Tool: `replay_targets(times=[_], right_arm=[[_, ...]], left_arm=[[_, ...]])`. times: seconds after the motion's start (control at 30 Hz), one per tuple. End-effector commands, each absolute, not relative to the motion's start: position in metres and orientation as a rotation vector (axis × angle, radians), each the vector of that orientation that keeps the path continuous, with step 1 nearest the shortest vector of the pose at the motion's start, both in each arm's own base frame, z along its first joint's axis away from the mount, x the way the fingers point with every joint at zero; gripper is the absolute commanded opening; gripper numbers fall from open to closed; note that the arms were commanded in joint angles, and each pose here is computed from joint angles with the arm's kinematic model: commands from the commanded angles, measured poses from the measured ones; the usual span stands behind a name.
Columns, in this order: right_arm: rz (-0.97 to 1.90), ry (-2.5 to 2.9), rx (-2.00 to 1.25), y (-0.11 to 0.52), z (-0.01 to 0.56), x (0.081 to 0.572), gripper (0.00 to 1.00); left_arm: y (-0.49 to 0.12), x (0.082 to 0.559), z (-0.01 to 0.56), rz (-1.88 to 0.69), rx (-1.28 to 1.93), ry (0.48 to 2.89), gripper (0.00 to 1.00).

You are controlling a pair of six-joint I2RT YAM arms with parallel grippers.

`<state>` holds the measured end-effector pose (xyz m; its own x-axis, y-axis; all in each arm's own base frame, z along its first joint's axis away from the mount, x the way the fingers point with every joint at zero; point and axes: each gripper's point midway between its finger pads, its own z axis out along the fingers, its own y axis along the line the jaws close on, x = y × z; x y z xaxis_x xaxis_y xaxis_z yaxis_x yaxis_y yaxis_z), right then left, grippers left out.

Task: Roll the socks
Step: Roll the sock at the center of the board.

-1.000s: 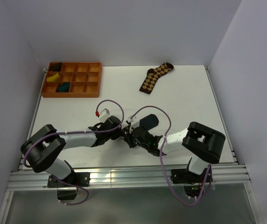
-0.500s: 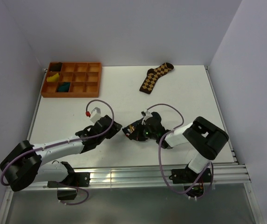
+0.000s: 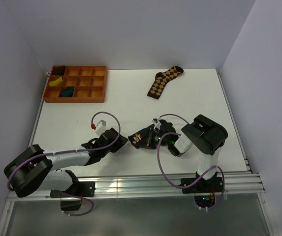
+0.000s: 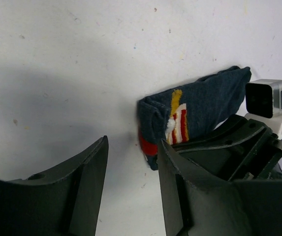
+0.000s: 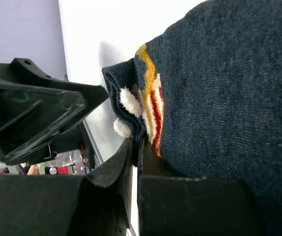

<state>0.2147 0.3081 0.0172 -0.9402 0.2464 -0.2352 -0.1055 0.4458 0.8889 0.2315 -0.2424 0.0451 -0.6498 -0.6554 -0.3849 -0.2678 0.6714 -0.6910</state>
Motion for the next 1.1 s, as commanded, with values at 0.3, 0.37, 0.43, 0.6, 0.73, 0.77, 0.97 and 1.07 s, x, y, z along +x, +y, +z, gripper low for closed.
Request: replay_targets(times=[0.3,0.37,0.43,0.6,0.73,0.77,0.97,1.07], right_arm=[[1.501,2.421,0.157,0.303,0.006,0.207,0.00],[1.503,2.419,0.157,0.303,0.006,0.208,0.00],[1.501,2.422,0.152,0.303,0.006,0.208,0.00],[1.495,2.422,0.151,0.303,0.005,0.209,0.00],[1.492,2.432,0.156,0.302,0.003,0.209,0.00],[1.493,2.435,0.154,0.303,0.003,0.208,0.00],[1.490,2.435,0.161,0.302,0.002,0.209,0.00],[1.494,2.435,0.160,0.302,0.003,0.209,0.00]], left_arm=[[-0.260,0.248,0.041,-0.828,-0.693,2.218,0.37],[-0.260,0.249,0.039,-0.812,-0.692,2.216,0.35],[-0.260,0.251,0.039,-0.810,-0.684,2.212,0.33],[-0.264,0.252,0.038,-0.814,-0.671,2.220,0.32],[-0.269,0.250,0.041,-0.855,-0.653,2.219,0.33],[-0.270,0.250,0.040,-0.855,-0.650,2.221,0.34],[-0.272,0.249,0.037,-0.856,-0.648,2.238,0.36],[-0.273,0.248,0.035,-0.857,-0.644,2.245,0.38]])
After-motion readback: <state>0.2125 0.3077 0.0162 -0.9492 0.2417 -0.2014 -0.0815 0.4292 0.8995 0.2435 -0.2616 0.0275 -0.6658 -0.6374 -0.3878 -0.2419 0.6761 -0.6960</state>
